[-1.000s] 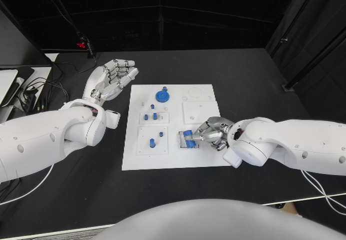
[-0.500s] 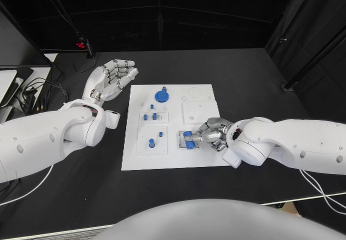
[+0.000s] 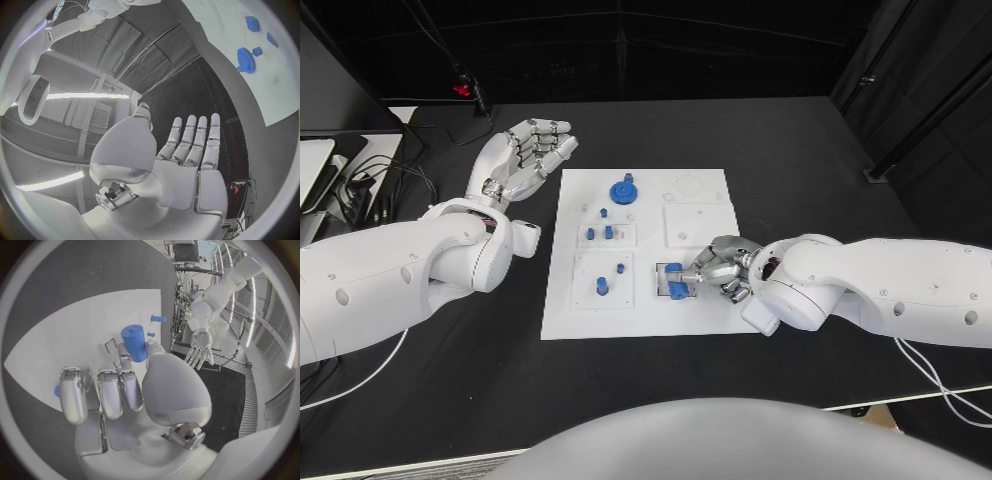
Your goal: Assemble the parts on the task board
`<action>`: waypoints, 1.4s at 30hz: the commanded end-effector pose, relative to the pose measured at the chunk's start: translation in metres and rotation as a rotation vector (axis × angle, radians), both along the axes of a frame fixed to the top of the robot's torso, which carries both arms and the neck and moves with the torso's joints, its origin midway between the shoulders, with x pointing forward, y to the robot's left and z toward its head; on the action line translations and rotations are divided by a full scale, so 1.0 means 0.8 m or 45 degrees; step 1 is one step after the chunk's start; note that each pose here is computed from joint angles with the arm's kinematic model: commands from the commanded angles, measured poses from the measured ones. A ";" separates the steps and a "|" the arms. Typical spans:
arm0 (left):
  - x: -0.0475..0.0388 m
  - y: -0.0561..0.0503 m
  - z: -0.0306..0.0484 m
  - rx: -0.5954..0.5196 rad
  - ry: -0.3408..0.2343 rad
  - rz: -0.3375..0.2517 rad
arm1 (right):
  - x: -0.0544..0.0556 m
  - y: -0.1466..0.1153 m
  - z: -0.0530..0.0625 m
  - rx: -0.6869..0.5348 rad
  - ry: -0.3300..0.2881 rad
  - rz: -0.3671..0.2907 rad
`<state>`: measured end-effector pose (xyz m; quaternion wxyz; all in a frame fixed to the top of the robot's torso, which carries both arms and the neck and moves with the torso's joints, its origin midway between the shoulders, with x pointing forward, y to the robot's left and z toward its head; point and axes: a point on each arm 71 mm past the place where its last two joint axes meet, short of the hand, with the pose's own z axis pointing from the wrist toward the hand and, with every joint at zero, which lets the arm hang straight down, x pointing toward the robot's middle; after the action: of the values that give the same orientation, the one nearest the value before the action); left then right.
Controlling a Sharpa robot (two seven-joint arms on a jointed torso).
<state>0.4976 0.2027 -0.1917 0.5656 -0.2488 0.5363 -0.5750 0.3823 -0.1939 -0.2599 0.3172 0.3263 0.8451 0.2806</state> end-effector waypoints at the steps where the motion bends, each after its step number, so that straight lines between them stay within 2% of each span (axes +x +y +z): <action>1: -0.003 -0.003 0.0078 -0.031 -0.098 -0.045 | 0.001 0.003 0.001 -0.013 -0.010 0.018; 42: -0.003 -0.003 0.0064 -0.032 -0.090 -0.050 | 0.001 0.008 0.000 -0.040 0.002 0.037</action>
<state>0.4977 0.2024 -0.1926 0.5634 -0.2488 0.5374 -0.5761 0.3840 -0.1895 -0.2605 0.3202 0.3130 0.8521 0.2711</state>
